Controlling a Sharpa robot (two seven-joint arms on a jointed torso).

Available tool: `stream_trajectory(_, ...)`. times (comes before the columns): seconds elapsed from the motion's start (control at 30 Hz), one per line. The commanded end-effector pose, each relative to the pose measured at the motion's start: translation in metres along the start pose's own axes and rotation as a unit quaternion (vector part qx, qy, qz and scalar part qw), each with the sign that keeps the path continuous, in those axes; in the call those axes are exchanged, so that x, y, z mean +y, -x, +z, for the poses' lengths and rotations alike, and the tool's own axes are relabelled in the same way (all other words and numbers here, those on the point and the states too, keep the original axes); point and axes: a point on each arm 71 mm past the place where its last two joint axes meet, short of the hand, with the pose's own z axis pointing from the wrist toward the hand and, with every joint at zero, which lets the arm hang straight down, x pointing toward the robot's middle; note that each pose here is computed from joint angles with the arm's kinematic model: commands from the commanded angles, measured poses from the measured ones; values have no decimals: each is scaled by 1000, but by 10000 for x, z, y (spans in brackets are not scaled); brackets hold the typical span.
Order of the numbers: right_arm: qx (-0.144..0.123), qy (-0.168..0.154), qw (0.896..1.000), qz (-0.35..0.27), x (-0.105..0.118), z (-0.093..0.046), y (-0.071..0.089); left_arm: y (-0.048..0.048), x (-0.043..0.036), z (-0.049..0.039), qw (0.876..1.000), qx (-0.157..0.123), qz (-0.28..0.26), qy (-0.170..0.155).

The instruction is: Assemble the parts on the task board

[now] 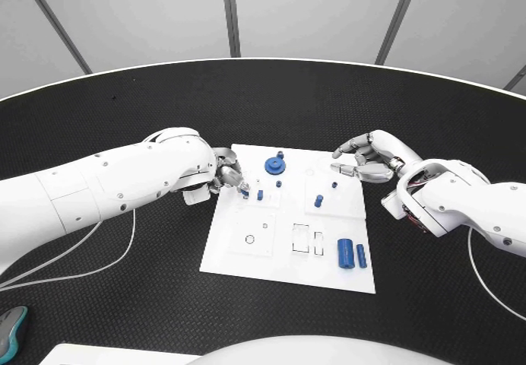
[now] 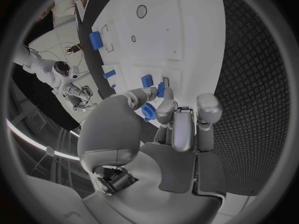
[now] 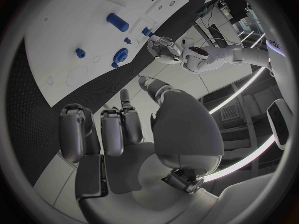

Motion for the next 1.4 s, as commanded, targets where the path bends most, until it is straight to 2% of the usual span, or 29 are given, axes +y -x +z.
stream_trajectory(0.03, 0, 0, 1000, 0, 1, 0, -1, -2, 1, 5, 1000, 1, 1, 1)
stream_trajectory(0.67, 0, 0, 1000, 0, 2, -2, -1, -3, 12, 36, 1000, 4, 11, 7)
stream_trajectory(1.4, 0, 1, 1000, 0, 4, -6, 0, -41, -10, 57, 1000, 11, 24, 5)
